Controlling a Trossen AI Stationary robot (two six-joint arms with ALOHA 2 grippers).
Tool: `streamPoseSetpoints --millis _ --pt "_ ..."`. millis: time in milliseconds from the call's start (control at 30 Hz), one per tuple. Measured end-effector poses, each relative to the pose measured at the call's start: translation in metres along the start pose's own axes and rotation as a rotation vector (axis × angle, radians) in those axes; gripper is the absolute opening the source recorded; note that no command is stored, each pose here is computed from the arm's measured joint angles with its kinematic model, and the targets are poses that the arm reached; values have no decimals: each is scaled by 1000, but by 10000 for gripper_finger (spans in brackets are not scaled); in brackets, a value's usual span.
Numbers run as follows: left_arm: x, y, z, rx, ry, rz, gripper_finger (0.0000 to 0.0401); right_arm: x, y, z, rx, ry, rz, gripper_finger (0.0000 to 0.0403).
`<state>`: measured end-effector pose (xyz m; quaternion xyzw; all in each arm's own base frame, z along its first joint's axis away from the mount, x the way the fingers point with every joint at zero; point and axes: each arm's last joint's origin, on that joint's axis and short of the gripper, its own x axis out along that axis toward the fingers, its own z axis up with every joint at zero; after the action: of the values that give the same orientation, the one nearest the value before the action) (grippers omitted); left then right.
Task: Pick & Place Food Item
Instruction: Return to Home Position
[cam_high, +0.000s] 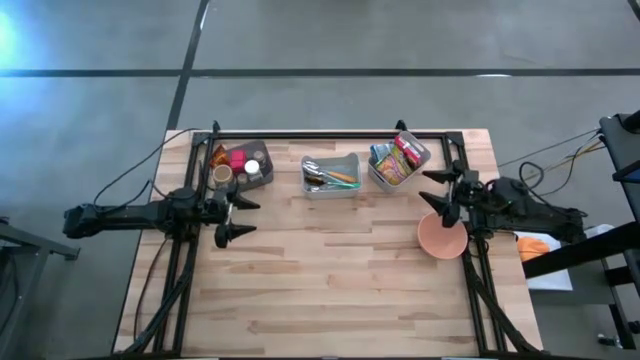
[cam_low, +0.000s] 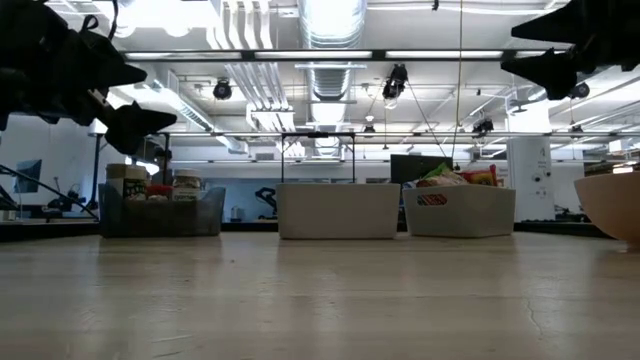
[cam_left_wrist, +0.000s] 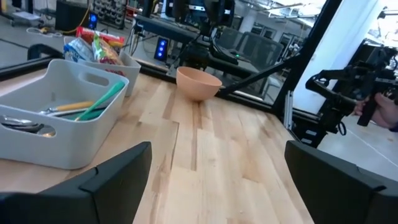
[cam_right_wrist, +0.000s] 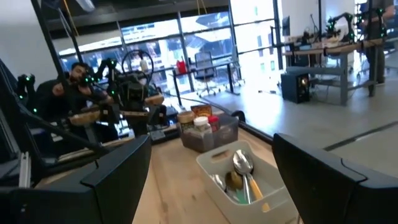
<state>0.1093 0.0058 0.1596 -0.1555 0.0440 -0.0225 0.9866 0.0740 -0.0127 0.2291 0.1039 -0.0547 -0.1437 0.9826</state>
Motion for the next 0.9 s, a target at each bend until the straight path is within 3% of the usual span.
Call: streamPoseSetpoints --millis 500,767,900 --pt "0 2 -7 5 69 22 373 15 -5 -41 27 -99 30 331" --pt "0 2 -7 5 69 22 373 16 -4 -53 -51 -24 131 331" --pt "0 2 -7 4 69 23 373 17 -5 -63 -78 80 129 331"
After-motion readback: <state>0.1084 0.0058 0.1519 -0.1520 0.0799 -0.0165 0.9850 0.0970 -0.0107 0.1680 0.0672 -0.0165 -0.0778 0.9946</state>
